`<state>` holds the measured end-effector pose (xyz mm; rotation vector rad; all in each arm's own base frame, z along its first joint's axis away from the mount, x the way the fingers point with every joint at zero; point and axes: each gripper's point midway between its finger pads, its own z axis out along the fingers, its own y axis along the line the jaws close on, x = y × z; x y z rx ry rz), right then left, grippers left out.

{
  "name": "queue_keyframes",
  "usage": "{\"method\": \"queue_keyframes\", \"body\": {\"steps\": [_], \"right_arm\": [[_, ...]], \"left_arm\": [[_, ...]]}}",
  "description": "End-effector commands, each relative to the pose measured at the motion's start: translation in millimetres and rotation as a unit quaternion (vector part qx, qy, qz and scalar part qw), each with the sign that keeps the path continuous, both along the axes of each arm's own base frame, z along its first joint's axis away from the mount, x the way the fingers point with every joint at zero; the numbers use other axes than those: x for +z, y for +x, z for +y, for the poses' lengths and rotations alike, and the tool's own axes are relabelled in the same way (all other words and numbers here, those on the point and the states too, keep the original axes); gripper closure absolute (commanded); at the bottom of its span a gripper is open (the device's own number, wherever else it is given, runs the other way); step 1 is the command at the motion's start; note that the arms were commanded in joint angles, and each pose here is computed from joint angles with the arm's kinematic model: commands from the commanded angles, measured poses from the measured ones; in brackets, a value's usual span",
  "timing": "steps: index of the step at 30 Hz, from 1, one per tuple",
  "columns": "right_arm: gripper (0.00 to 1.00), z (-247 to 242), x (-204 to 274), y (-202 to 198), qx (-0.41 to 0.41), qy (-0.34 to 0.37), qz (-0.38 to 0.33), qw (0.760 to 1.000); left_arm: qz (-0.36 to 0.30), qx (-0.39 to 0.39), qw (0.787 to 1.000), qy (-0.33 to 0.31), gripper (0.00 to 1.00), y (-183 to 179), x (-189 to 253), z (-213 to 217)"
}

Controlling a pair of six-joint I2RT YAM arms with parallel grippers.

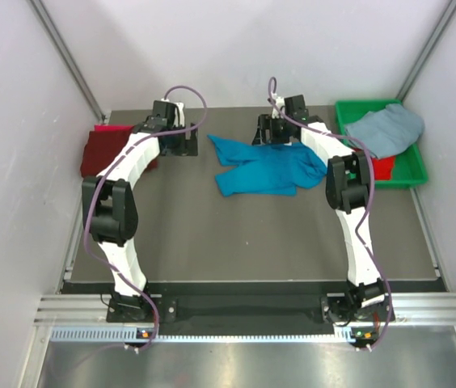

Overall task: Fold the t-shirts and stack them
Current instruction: Flatten the tshirt out

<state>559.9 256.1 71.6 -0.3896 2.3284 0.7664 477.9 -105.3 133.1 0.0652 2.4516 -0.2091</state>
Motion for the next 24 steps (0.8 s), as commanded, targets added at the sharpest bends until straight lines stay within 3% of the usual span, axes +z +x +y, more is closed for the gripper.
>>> {"method": "queue_keyframes", "body": {"steps": [1, 9, 18, 21, 24], "right_arm": [[0.24, 6, 39, 25, -0.003, 0.001, -0.075, 0.997], [0.23, 0, 25, 35, -0.022, -0.025, -0.082, 0.996], [0.32, 4, 10, 29, -0.028, -0.025, -0.057, 0.998], [0.39, 7, 7, 28, -0.028, -0.023, -0.055, 0.998], [0.59, 5, 2, 27, -0.03, -0.027, -0.049, 0.998]], "left_arm": [[-0.045, -0.006, 0.999, -0.019, 0.03, 2, 39, -7], [-0.054, -0.011, 0.998, -0.021, 0.03, 8, 46, -13], [-0.059, -0.009, 0.998, -0.018, 0.03, 6, 51, -14], [-0.061, -0.009, 0.998, -0.017, 0.03, 5, 52, -14], [-0.064, -0.01, 0.998, -0.018, 0.03, 5, 55, -15]]}}
